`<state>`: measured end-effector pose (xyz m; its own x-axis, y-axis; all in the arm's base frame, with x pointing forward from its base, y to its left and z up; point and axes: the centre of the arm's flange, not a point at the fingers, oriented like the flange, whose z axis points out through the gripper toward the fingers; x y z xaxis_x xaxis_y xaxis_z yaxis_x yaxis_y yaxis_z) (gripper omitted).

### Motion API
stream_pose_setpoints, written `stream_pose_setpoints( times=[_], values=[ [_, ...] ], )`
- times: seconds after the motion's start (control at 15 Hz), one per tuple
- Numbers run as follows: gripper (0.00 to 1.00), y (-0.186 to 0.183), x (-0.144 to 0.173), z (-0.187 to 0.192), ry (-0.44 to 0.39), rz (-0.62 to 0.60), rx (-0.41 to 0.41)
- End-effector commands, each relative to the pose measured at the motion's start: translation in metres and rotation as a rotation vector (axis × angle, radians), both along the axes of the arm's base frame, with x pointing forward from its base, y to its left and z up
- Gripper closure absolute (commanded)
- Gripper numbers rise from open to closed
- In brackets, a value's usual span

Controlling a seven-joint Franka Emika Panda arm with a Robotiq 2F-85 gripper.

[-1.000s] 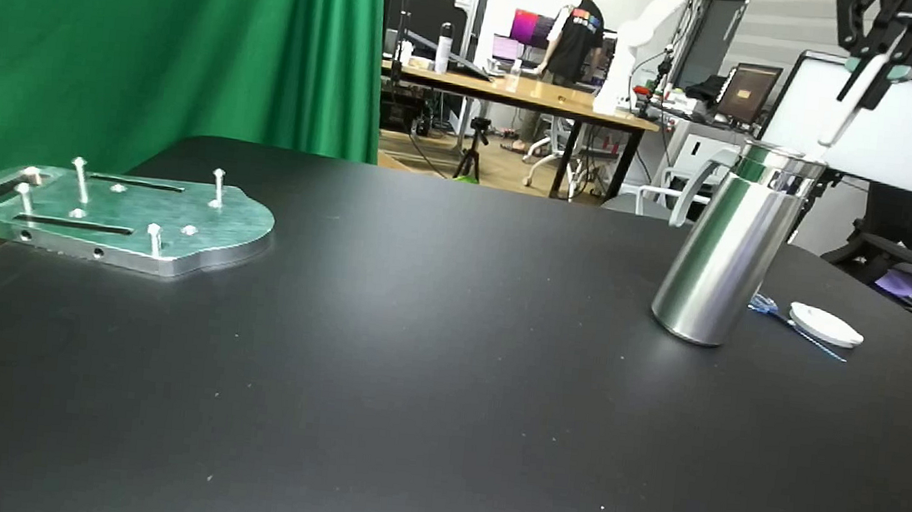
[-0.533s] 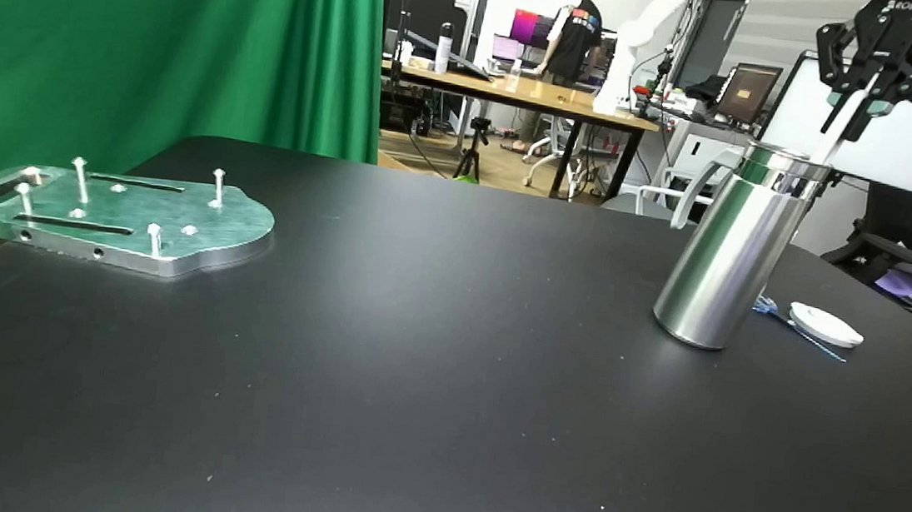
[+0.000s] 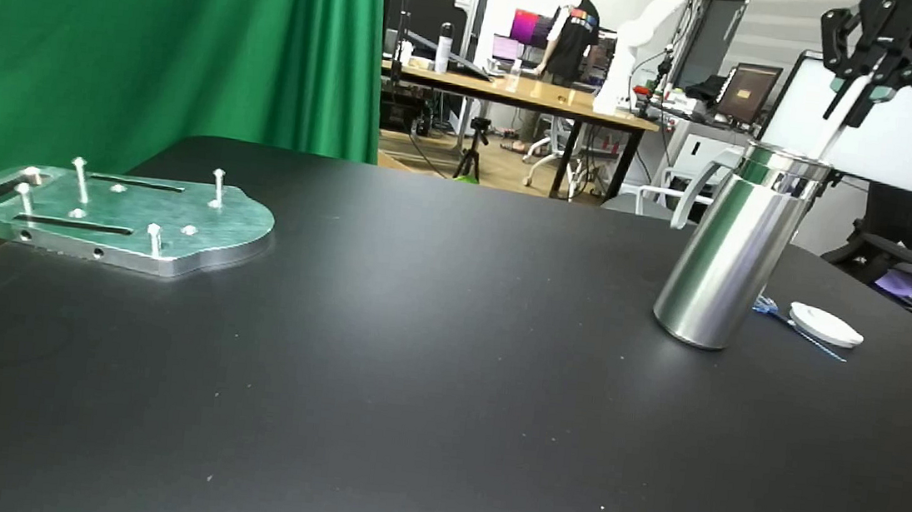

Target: Use the brush to clean the inside of the silver bottle

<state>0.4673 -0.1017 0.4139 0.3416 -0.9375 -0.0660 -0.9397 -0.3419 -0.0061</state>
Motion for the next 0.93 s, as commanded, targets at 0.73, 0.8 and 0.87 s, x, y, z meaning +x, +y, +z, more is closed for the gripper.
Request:
stream_pose_setpoints(
  times=[0.73,0.8,0.87],
  values=[
    [0.96,0.002,0.005,-0.006,0.027,-0.007,0.029],
    [0.96,0.003,0.006,-0.010,0.036,-0.009,0.033],
    [0.96,0.003,0.007,-0.015,0.046,-0.011,0.038]
  ],
)
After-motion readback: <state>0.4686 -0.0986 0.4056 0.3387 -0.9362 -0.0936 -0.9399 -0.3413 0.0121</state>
